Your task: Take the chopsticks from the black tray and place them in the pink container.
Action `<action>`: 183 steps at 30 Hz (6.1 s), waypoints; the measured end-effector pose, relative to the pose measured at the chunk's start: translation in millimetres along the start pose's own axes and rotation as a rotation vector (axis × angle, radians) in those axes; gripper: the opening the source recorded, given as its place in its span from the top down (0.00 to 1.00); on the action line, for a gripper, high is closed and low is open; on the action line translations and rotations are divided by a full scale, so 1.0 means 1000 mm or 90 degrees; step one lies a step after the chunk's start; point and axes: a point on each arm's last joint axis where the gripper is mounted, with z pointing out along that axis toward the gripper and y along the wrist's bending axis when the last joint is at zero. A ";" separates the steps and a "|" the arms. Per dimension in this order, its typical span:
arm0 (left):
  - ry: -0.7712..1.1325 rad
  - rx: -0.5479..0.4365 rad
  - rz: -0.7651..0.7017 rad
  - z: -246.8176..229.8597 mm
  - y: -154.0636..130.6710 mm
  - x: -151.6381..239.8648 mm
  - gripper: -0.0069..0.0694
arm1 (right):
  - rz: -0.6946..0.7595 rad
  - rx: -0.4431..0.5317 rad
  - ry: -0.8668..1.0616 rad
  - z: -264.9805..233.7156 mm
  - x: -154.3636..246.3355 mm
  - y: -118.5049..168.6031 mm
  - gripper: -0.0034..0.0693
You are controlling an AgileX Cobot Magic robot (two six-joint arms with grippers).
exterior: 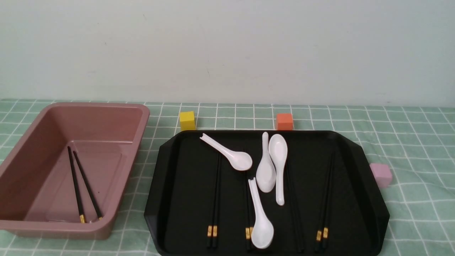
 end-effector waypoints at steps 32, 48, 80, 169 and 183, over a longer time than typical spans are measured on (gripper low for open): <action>0.533 -0.438 0.358 0.133 -0.147 0.020 0.93 | 0.000 0.000 0.000 0.000 0.000 0.000 0.62; 0.429 -0.562 0.596 0.261 -0.134 0.109 0.56 | 0.000 0.000 0.000 0.000 0.000 0.000 0.62; 0.508 -0.639 0.526 0.345 -0.061 0.109 0.76 | 0.000 0.000 0.000 0.000 0.000 0.000 0.62; -0.084 0.049 0.561 -0.040 -0.077 -0.020 0.93 | 0.000 0.000 0.000 0.000 0.000 0.000 0.62; -0.100 0.021 0.611 -0.031 -0.063 -0.022 0.93 | 0.000 0.000 0.000 0.000 0.000 0.000 0.62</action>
